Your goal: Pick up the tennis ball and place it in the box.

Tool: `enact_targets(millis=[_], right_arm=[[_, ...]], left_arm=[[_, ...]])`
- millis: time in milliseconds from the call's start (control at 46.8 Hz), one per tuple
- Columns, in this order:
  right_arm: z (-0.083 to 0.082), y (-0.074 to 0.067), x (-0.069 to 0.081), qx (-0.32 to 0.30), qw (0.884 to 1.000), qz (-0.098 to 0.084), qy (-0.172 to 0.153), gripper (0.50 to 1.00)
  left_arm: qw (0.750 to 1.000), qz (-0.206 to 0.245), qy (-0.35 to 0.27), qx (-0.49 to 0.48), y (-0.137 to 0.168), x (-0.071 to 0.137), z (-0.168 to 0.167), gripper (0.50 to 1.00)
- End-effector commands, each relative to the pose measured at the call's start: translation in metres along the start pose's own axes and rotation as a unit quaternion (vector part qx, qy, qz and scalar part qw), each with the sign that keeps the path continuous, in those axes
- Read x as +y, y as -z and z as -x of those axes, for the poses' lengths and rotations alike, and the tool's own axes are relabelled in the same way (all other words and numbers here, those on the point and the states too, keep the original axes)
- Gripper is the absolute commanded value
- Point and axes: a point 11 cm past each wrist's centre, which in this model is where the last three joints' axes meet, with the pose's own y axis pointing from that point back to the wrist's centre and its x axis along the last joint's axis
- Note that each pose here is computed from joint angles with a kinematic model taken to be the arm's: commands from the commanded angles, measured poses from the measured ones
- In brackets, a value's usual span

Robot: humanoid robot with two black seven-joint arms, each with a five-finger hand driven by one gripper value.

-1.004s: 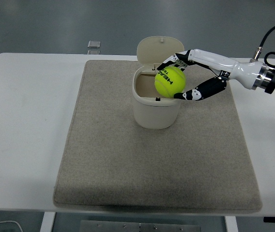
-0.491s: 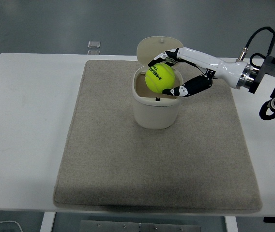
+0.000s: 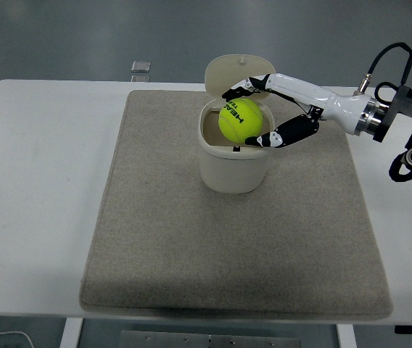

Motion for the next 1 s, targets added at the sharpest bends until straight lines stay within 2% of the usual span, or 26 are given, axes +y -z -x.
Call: enact_targets(millis=[0,171,278,427,598,748,876,983], right_arm=[[0.0,0.0,0.0,0.0,1.0,0.001,0.001,0.858],[-0.004,0.001,0.003,-0.005,1.0,-0.001,-0.004,0.858],[-0.007,0.002,0.005,-0.029,1.0,-0.006,-0.008,0.858],[-0.008,-0.002,0.016,-0.082,0.996,-0.004,0.021,0.858],[-0.013,-0.004,0.03,-0.166,0.986,-0.013,0.03,0.86],[-0.021,-0.018,0.039,-0.234,0.972,-0.01,-0.001,0.86],[-0.019,-0.037,0.049,-0.296,0.954,-0.003,-0.035,0.86],[-0.019,-0.048,0.055,-0.319,0.946,0.006,-0.055,0.86]], left_arm=[[1.0,0.0,0.0,0.0,0.0,0.0,0.0,0.992],[1.0,0.0,0.0,0.0,0.0,0.0,0.0,0.992],[1.0,0.0,0.0,0.0,0.0,0.0,0.0,0.992],[1.0,0.0,-0.001,0.0,0.0,0.0,0.0,0.992],[1.0,0.0,0.0,0.0,0.0,0.0,0.0,0.992],[1.0,0.0,0.0,0.0,0.0,0.0,0.0,0.992],[1.0,0.0,0.0,0.0,0.0,0.0,0.0,0.992],[1.0,0.0,0.0,0.0,0.0,0.0,0.0,0.992]])
